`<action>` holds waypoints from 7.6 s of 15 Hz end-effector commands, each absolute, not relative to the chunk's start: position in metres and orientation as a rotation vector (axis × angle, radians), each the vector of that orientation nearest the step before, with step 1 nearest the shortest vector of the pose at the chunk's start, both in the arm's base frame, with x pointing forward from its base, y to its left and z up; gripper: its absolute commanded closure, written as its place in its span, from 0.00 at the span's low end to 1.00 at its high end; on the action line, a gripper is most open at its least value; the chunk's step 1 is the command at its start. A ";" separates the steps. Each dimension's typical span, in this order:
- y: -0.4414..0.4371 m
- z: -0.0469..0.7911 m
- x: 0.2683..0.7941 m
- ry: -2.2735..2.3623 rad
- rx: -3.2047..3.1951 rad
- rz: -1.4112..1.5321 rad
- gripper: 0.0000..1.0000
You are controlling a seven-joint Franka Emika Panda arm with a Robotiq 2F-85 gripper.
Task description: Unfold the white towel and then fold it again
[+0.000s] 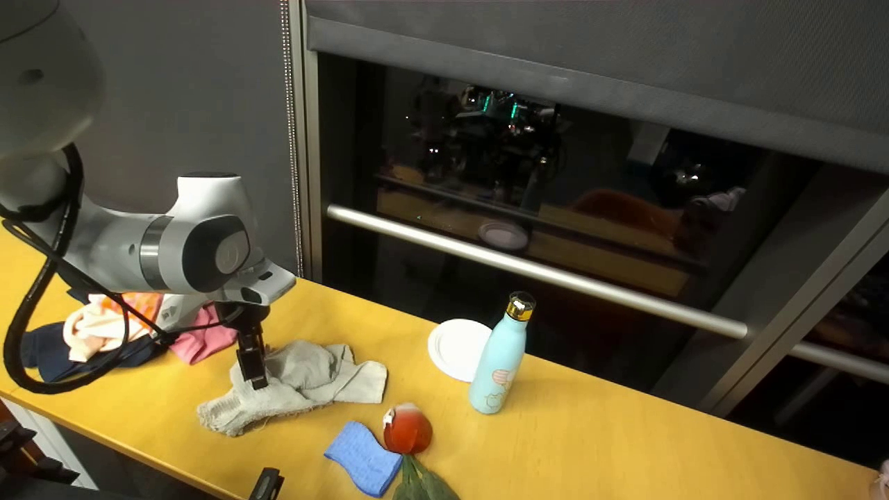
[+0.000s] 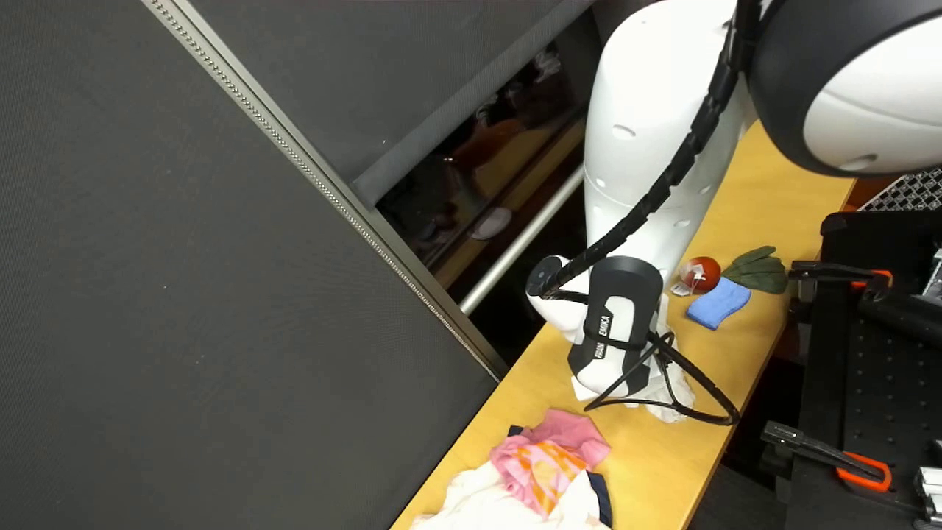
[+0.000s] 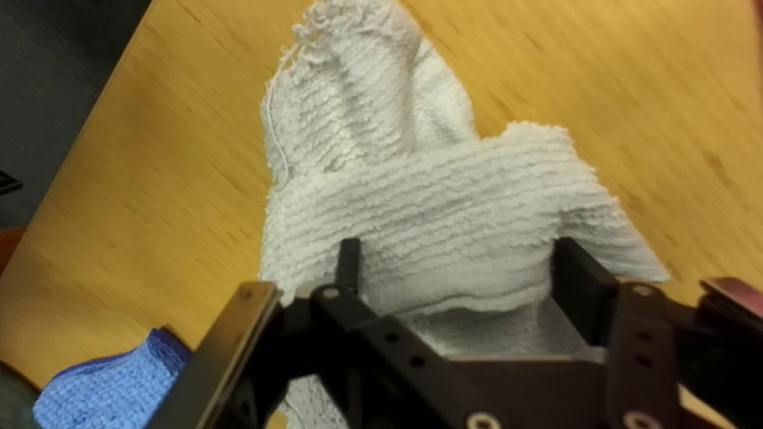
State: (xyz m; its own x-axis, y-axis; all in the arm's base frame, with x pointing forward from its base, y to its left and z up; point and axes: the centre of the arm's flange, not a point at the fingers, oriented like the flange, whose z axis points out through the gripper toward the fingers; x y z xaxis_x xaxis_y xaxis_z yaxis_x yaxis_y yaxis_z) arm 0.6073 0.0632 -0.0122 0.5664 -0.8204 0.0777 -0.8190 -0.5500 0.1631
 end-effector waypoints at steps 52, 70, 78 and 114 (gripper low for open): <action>0.126 0.247 0.706 -1.790 2.193 0.905 0.99; 0.128 0.385 0.692 -1.827 2.223 1.142 0.99; -0.005 0.360 0.738 -1.964 1.934 1.139 0.99; 0.149 0.184 0.560 -0.381 2.649 0.182 0.99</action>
